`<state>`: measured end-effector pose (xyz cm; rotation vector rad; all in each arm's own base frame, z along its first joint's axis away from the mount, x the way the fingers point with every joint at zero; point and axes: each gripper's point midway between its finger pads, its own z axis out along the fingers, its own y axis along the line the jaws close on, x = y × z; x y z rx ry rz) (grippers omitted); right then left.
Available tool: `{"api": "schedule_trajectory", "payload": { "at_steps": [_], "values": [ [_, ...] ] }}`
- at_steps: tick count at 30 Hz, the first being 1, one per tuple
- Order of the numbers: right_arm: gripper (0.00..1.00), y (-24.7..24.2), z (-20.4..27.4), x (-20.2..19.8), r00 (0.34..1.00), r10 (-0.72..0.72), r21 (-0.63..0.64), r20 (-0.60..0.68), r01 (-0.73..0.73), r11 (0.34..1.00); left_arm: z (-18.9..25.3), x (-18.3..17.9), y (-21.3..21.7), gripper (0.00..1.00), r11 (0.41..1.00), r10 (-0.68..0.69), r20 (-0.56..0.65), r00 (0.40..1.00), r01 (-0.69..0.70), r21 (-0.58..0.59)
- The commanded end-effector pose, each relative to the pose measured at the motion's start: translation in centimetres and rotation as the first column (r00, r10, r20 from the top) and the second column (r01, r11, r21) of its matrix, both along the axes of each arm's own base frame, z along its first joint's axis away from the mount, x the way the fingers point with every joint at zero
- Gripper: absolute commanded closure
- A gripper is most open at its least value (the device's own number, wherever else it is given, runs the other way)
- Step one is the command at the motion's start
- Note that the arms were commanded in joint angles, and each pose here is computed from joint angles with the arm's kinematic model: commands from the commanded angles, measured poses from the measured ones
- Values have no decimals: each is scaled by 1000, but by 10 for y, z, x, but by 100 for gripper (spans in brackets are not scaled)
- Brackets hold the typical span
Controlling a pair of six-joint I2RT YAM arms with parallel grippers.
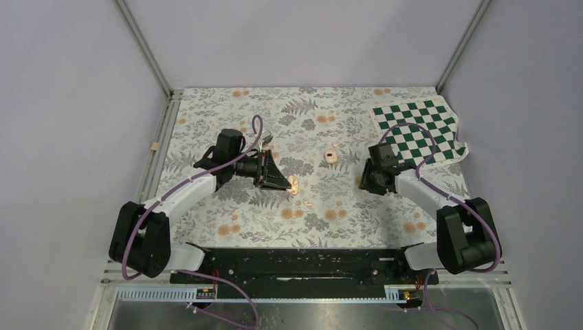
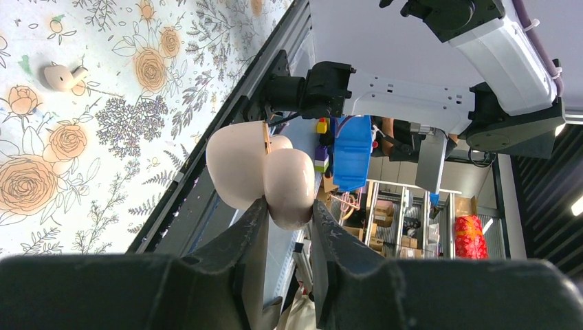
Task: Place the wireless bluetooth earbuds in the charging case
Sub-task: Pick up the earbud from the center of the board.
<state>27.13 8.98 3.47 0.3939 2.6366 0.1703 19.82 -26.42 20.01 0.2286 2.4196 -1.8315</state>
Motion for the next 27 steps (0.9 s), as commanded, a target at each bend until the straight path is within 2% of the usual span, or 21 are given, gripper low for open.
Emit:
{"api": "schedule_trajectory", "payload": {
  "at_steps": [1, 9, 12, 14, 19, 27],
  "values": [
    [55, 6, 8, 14, 999, -7, 35, 40, 5, 999, 20, 7, -5, 100, 999, -20, 86, 996, 25, -48],
    [55, 8, 2, 12, 1000, 5, 60, 21, -6, 998, 18, 7, -5, 100, 998, -22, 85, 996, 26, -48],
    [57, 20, 12, 7, 998, 36, 129, 46, -42, 991, 18, 6, -5, 100, 998, -24, 79, 997, 28, -48],
    [57, 35, 22, 3, 992, 77, 189, 104, -96, 977, 18, 6, -3, 100, 998, -21, 78, 997, 25, -49],
    [55, 84, 41, -23, 937, 296, 150, 188, -325, 934, 16, 8, 16, 100, 998, 35, 64, 997, -31, -56],
    [54, 152, 42, -40, 854, 485, 145, 189, -512, 847, 21, 17, 50, 100, 985, 164, 67, 984, -160, -64]
  ]
}}
